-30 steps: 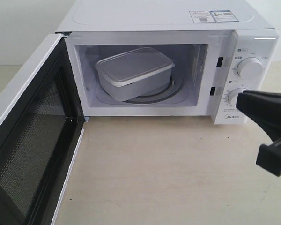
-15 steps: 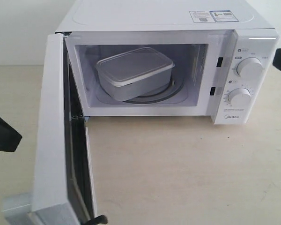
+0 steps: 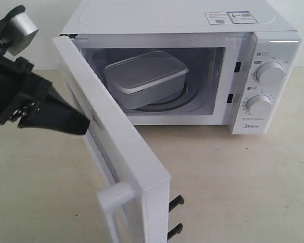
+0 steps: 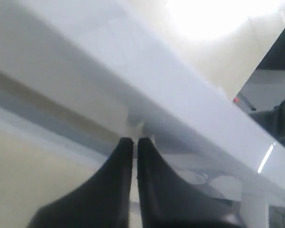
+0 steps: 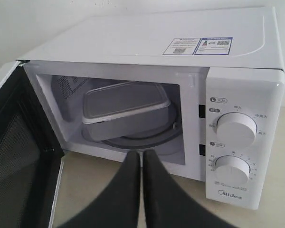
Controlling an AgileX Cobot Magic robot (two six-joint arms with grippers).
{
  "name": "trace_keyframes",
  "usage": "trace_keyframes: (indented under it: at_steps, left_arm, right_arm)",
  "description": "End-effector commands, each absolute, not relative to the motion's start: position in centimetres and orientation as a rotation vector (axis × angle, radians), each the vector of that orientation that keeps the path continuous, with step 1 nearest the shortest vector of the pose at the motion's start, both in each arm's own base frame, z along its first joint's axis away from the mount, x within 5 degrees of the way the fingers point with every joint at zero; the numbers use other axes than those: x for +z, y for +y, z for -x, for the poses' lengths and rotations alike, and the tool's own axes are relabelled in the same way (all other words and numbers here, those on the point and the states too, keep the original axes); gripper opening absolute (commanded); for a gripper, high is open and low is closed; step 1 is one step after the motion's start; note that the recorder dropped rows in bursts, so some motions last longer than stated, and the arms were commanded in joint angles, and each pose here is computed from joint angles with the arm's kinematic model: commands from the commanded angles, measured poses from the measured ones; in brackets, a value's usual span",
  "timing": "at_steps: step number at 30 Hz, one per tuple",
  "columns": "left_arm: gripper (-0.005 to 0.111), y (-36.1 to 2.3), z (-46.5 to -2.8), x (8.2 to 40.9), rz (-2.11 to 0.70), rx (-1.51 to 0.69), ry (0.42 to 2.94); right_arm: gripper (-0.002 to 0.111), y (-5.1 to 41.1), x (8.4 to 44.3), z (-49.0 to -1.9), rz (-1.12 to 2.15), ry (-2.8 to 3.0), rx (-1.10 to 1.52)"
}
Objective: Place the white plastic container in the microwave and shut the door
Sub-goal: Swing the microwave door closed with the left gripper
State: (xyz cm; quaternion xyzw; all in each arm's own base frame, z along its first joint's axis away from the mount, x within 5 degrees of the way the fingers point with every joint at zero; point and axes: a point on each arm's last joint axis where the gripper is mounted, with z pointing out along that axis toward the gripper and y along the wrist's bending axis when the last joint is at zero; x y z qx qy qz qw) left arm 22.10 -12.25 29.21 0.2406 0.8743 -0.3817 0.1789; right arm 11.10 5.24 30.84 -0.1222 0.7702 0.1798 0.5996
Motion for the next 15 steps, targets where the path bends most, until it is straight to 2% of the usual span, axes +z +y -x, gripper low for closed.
trace_keyframes:
  at_steps: [1, 8, 15]
  left_arm:
    - [0.004, -12.9, -23.8, 30.1, -0.587, -1.092, 2.254]
    - [0.004, -12.9, -25.2, 31.2, -0.471, -1.063, 2.087]
    - [0.004, -13.6, -23.5, 32.5, -0.666, -1.113, 1.983]
  right_arm:
    - [0.0, 5.1, 31.2, -11.0, 0.281, 1.773, 0.412]
    - [0.0, 5.3, 30.8, -11.0, 0.281, 1.824, 0.431]
    - [0.0, 6.4, 29.6, -12.6, 0.351, 1.897, 0.435]
